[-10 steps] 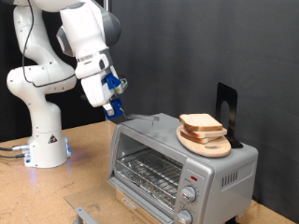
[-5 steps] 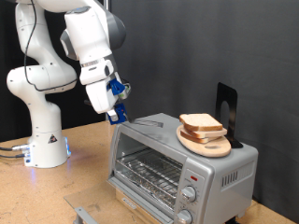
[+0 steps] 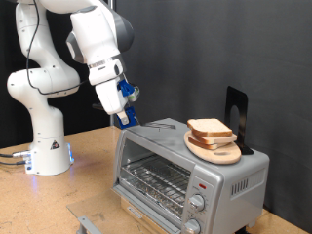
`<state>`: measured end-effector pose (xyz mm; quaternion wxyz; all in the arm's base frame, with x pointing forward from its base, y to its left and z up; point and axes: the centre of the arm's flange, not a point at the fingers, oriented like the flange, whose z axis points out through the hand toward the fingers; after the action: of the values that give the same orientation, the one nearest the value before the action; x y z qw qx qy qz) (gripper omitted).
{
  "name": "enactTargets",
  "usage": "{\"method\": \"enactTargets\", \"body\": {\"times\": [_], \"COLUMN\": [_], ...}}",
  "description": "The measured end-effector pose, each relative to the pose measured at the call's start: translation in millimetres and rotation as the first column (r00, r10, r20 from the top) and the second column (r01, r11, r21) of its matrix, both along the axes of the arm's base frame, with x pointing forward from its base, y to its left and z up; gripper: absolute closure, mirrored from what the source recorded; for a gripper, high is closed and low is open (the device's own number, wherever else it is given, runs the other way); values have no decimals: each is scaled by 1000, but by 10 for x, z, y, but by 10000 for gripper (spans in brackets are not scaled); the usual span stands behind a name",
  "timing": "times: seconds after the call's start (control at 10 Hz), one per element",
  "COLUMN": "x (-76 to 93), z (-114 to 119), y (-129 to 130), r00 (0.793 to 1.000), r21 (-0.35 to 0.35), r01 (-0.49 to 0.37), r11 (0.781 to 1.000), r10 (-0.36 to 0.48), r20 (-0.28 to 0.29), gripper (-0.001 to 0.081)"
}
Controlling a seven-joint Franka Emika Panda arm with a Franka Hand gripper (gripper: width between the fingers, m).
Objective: Make a piece of toast with the oven
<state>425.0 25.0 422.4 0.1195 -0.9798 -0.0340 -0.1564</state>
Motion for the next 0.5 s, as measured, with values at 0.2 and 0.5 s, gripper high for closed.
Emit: {"method": "enactTargets", "body": {"times": [0.2,0.5], "x": [16,55], "z": [-22,-52], "y": [35,99], "r00": [1000,1000], "r21": [-3,-7], "r01": [-7,0], "r11": [1000,1000], "r10": [7,0], "r20": [-3,-1], "gripper": [422,422]}}
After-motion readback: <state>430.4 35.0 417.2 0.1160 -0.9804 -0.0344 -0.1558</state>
